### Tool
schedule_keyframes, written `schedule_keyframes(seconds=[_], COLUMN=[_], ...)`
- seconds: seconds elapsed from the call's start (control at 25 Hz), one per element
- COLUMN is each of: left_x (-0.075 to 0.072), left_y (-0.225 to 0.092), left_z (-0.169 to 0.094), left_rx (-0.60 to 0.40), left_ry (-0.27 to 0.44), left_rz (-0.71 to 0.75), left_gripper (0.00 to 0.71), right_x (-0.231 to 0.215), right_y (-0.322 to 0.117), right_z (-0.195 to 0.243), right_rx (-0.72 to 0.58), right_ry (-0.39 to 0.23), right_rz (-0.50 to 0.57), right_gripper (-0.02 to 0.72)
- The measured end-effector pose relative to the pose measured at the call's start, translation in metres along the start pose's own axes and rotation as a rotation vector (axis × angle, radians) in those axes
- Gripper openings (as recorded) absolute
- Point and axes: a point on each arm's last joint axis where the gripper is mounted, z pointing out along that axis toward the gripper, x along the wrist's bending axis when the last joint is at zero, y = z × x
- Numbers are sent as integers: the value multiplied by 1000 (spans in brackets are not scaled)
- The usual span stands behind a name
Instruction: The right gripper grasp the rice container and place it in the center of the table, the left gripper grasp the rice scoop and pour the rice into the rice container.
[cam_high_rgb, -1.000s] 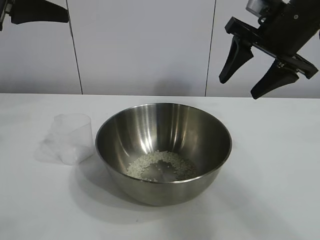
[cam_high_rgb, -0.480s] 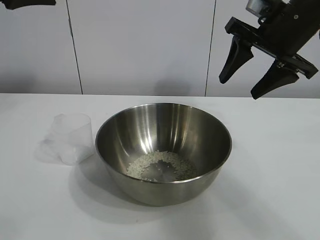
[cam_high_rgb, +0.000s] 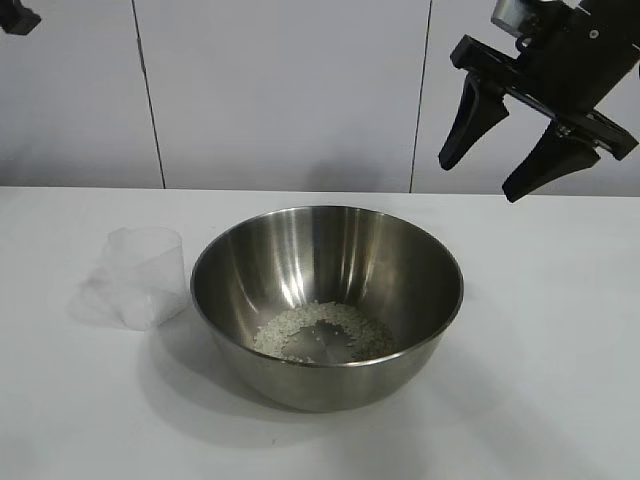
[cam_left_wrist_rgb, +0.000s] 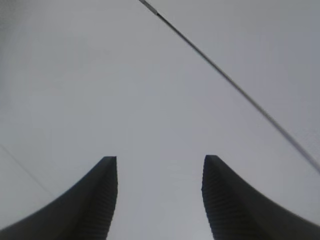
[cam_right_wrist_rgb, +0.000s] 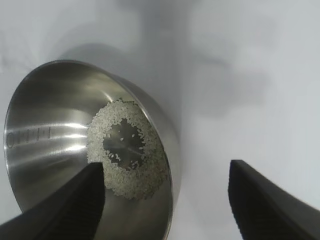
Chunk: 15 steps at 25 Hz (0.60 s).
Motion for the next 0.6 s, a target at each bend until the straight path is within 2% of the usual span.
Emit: schedule_keyframes(seconds=[0.08, 0.12, 0.24, 0.36, 0.4, 0.48, 0.56, 0.6], left_x=[-5, -8, -13, -11, -8, 1, 12, 17], left_y=[5, 6, 1, -11, -17, -26, -34, -37], left_z=[0, -1, -1, -3, -5, -9, -14, -17], left_rx=[-17, -12, 65, 191, 251, 377, 528, 594], left_ry=[-19, -26, -70, -142, -186, -311, -471, -552], left_rz=[39, 132, 565, 1197, 1454, 1948, 2341, 2482], left_gripper=[379, 379, 378, 378, 378, 378, 378, 378], right_x=[0, 0, 0, -1, -1, -2, -2, -2], right_y=[0, 0, -1, -1, -1, -1, -1, -1], right_z=[0, 0, 0, 0, 0, 0, 0, 0], right_rx=[3, 5, 6, 9, 12, 14, 15, 15], right_ry=[-1, -1, -2, -9, -13, -18, -19, -19], right_rz=[-1, -1, -2, -7, -10, -13, -14, -14], right_gripper=[484, 484, 484, 484, 484, 484, 484, 484])
